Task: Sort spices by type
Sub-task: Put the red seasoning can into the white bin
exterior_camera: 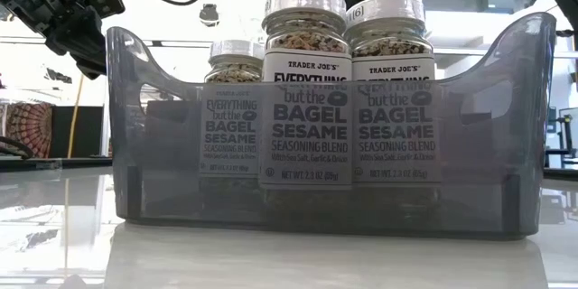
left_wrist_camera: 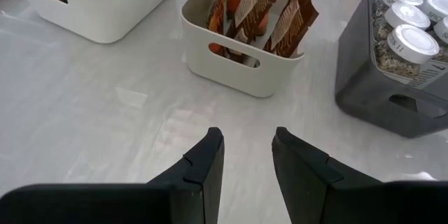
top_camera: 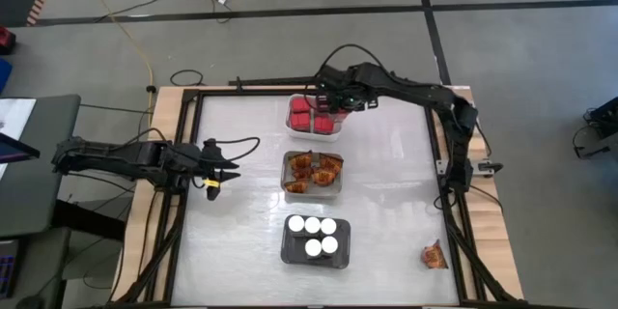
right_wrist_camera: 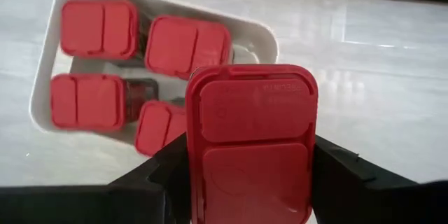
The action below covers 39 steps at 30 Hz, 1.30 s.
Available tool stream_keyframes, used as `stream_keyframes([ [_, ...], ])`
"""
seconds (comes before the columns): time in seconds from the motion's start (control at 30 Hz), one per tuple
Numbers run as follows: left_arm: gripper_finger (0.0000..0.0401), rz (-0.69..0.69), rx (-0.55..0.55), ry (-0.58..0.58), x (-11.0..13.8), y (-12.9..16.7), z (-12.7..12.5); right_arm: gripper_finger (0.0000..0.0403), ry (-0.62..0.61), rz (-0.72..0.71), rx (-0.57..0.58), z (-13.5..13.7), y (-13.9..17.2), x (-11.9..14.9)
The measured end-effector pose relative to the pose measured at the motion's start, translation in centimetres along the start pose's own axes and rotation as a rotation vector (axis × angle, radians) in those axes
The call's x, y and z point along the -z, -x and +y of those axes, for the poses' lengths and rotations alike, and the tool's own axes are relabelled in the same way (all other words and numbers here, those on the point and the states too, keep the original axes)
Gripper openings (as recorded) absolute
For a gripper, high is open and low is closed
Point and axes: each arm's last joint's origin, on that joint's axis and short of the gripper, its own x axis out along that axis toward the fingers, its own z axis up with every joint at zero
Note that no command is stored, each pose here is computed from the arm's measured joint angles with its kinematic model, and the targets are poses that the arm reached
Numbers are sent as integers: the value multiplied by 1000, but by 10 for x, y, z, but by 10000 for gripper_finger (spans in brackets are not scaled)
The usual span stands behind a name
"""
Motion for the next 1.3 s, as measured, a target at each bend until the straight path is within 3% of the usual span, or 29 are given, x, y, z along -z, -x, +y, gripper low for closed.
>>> stream_keyframes([
  [0.57,114,13,-4,-21,1,0,0,233,-33,38,-60,1,-29,-6],
  [0.7,114,16,-5,-22,2,0,1,233,-25,31,-144,8,-31,-8],
  [0.83,114,26,-8,-28,3,0,1,233,-18,14,-193,14,-30,-8],
  [1.3,114,38,-12,-31,4,0,1,233,-40,3,-205,14,-9,-14],
])
